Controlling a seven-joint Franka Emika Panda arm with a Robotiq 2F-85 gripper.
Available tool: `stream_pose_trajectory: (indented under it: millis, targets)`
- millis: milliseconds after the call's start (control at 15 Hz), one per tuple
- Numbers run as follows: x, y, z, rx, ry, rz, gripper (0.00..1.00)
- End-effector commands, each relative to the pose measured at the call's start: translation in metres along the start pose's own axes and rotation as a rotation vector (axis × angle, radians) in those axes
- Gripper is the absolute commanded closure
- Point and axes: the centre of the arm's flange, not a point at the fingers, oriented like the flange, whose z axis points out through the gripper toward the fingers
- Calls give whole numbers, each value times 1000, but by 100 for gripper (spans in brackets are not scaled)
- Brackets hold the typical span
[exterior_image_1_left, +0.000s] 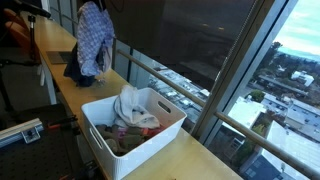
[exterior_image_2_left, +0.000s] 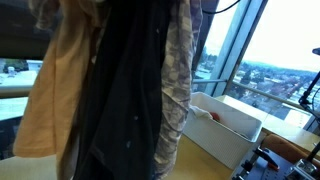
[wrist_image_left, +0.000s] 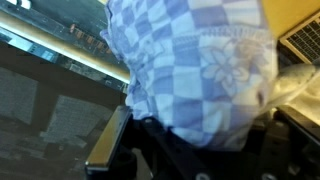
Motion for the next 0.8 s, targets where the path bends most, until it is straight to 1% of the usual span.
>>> stream_pose_trajectory:
  millis: [0, 200, 333, 533, 733]
  targets:
    - [-12, 67, -2, -63, -6, 48, 99]
    - [-32, 129, 7, -109, -35, 110, 99]
    - [-51, 158, 21, -129, -63, 146, 99]
    - [-83, 183, 51, -147, -116, 176, 99]
    - [-113, 192, 90, -137, -166, 196, 99]
